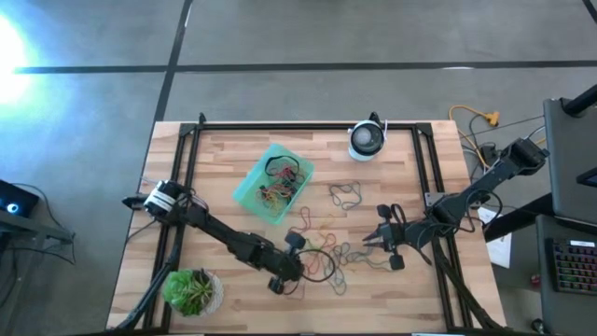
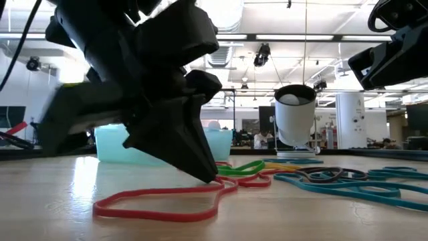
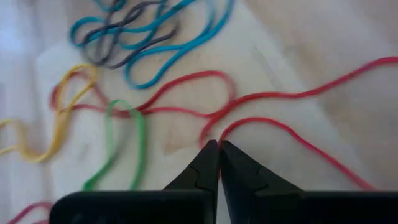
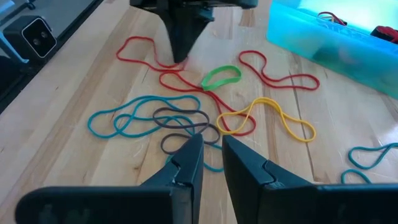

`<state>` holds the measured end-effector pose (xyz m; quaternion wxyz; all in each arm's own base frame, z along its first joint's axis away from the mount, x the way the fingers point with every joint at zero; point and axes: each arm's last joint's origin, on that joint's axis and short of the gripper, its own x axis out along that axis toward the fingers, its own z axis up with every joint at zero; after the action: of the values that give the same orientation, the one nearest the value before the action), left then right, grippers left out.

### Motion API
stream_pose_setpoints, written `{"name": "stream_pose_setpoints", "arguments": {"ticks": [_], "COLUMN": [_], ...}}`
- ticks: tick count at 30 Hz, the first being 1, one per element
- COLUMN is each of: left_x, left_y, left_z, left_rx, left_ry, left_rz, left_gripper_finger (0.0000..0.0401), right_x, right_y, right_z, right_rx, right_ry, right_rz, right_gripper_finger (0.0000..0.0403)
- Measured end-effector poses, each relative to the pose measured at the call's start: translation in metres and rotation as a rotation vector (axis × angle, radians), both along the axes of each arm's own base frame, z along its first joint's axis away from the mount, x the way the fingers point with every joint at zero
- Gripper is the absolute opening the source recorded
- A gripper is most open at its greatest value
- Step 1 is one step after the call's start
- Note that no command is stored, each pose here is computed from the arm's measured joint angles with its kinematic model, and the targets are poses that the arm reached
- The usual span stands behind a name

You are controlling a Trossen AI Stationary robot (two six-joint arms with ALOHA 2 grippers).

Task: Pick and place rubber bands into bin
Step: Put the red rubber band into the green bin

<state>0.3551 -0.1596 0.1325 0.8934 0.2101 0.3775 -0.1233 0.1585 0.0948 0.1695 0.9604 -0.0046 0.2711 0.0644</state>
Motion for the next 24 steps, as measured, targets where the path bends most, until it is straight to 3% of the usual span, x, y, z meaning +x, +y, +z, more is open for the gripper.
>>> {"name": "stream_pose_setpoints", "arguments": {"ticks": [7, 17, 24], "left_x": [0.002, 0.007, 0.010], "left_y": [0.004, 0.014, 0.031], "left_z": [0.000, 0.000, -0.005], "left_rx": [-0.065, -0.111, -0.251], "left_ry": [0.017, 0.029, 0.099], "left_rz": [-0.008, 0.052, 0.100], "left_gripper_finger": [0.0009, 0.0101, 0.0139], "right_x": [0.000, 0.000, 0.000], "right_y": [0.000, 0.000, 0.000], "right_z": [0.000, -0.001, -0.001], "right_rx": [0.000, -0.001, -0.001], "right_ry": [0.000, 0.001, 0.001], "right_rz": [-0.001, 0.000, 0.000], "right_gripper_finger": [0.0054, 0.0054, 0.0054]}}
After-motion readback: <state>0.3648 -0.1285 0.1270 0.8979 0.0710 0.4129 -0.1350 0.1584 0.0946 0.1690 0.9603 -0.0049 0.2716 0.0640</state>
